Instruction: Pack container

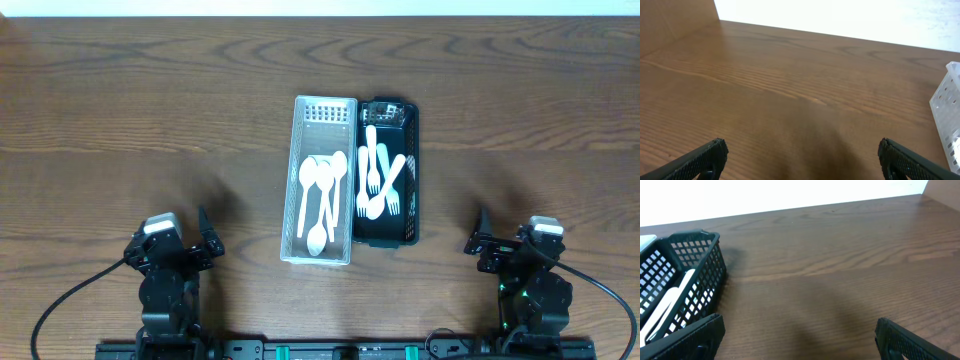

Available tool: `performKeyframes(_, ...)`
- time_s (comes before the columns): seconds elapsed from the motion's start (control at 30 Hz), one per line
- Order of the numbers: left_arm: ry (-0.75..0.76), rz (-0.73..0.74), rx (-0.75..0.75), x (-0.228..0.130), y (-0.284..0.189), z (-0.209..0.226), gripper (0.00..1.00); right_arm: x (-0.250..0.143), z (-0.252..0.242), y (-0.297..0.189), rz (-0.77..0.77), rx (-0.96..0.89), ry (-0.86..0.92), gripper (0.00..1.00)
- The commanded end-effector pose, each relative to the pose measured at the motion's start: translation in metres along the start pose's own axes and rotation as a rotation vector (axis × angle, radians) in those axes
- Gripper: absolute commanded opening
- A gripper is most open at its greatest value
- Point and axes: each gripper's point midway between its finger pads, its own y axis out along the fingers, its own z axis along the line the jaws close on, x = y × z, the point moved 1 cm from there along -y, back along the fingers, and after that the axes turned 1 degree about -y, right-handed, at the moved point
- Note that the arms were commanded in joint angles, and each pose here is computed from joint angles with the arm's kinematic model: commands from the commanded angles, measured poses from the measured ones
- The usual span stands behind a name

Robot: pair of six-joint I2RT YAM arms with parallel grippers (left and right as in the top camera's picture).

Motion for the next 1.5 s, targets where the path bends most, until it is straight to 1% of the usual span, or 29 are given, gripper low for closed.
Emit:
performKeyframes(0.0,-0.011,-0.004,0.0,-0.002,0.0009,0.0005,0.98,0.0004,-0.0028,-0.0002,-0.007,-0.014,-0.008,0.99)
performKeyframes(0.23,-0.012,-0.005,0.0,-0.0118,0.0066,0.0003,0.98,0.0004,-0.0028,-0.0002,-0.007,-0.014,-0.008,0.99)
performKeyframes(0.47,-0.017,-0.026,-0.003,-0.009,0.0075,-0.0003,0.98,0.0004,-0.0028,-0.0002,-0.007,-0.014,-0.008,0.99)
performKeyframes(1.47,-0.017,-0.023,-0.002,-0.0096,0.0077,-0.0003,0.98,0.0004,-0.0028,-0.0002,-0.007,-0.014,-0.008,0.99)
